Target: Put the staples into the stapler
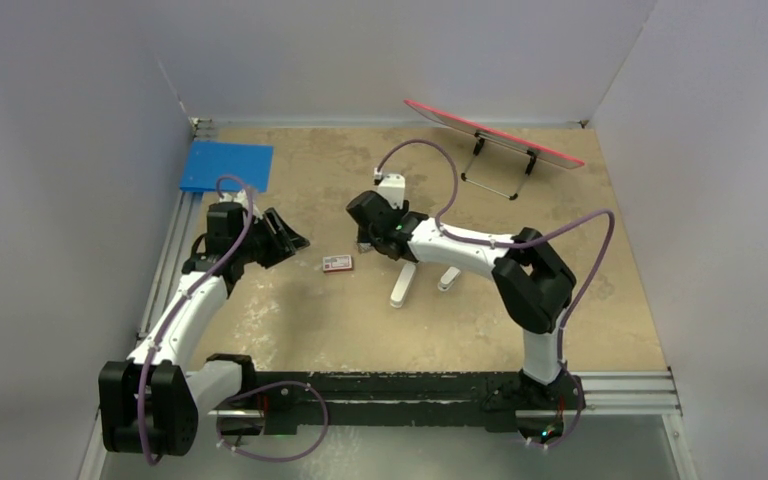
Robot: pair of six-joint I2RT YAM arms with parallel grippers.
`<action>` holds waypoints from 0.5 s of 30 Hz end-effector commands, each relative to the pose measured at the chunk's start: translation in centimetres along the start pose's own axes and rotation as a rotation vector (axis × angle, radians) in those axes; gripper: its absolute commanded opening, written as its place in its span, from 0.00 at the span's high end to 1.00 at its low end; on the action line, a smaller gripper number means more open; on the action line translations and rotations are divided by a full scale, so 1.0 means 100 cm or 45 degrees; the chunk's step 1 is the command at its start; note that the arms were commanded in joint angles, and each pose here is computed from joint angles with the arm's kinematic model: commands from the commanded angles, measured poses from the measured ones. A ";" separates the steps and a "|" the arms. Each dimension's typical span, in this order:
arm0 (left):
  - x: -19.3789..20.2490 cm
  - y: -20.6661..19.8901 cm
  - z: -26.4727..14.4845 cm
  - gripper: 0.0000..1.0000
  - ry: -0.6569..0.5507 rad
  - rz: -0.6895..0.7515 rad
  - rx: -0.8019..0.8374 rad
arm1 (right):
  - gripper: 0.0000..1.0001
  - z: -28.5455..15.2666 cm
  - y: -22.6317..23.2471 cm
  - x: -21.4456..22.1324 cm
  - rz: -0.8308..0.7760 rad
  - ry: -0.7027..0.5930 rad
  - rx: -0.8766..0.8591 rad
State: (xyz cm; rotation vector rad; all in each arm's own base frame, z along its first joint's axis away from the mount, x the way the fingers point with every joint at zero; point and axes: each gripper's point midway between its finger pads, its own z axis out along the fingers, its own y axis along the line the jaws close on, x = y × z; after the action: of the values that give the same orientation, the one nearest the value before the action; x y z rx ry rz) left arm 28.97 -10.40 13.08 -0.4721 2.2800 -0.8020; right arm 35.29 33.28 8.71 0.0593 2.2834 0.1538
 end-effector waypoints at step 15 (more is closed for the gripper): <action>-0.005 -0.021 0.006 0.49 0.041 0.050 0.146 | 0.53 0.057 -0.072 -0.002 -0.031 0.028 0.245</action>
State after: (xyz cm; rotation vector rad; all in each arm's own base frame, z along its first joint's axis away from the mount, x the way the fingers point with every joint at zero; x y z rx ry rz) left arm 28.82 -11.73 12.48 -0.4367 2.3184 -0.9018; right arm 38.75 26.76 2.70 0.1343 2.3617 -0.0848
